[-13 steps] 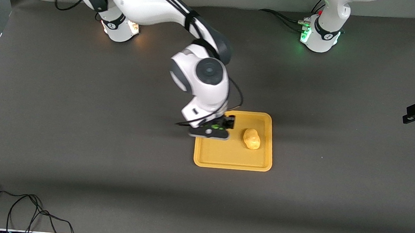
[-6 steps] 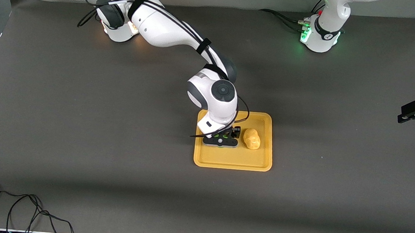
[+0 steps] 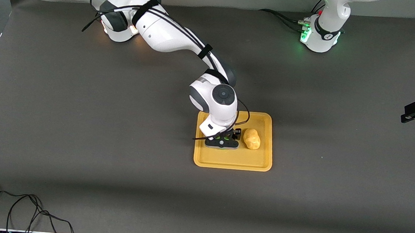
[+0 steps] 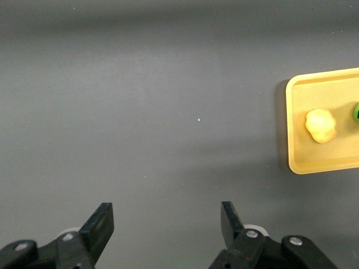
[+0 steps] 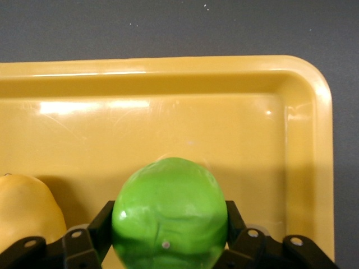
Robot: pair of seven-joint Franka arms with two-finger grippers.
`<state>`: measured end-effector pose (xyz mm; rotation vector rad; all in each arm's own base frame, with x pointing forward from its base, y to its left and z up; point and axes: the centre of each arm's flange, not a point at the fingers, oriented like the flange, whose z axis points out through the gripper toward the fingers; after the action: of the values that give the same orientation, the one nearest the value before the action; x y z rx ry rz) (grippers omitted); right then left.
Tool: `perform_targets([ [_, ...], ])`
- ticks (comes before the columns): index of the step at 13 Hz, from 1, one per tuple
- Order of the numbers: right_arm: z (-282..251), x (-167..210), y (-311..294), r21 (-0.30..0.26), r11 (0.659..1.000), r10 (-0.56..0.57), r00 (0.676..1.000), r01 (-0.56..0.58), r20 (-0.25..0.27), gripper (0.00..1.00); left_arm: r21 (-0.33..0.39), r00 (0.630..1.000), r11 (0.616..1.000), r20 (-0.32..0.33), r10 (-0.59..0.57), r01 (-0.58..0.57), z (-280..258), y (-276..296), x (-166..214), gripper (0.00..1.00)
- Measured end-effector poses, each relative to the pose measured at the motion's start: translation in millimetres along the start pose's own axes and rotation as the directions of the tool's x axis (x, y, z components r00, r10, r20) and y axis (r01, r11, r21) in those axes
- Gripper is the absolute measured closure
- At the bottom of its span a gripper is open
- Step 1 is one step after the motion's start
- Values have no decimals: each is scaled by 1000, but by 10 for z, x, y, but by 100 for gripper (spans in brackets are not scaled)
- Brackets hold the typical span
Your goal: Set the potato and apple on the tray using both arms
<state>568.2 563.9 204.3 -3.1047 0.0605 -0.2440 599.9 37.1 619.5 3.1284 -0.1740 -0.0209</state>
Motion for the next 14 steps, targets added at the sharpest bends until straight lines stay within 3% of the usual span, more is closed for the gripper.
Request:
perform_targets([
  [3,60,-14,1,1,1000,-1,1000,1,0,20,4,1000,1000,0,-4,4,-3,-27,-5,14],
  [5,74,-17,2,1,1000,1,1000,-1,0,3,5,1000,1000,0,-5,5,-3,-31,-6,14],
  [6,63,-12,-2,3,1000,2,1000,-2,-2,0,5,1000,1000,0,-5,5,-3,-32,-6,14],
  [10,-216,81,-25,5,1000,9,1000,-9,-11,0,5,1000,1000,0,-5,5,-5,-34,-6,13],
  [14,-1057,326,119,-24,999,38,999,-38,-7,0,6,1000,1000,-1,-6,6,-7,-37,-7,13],
])
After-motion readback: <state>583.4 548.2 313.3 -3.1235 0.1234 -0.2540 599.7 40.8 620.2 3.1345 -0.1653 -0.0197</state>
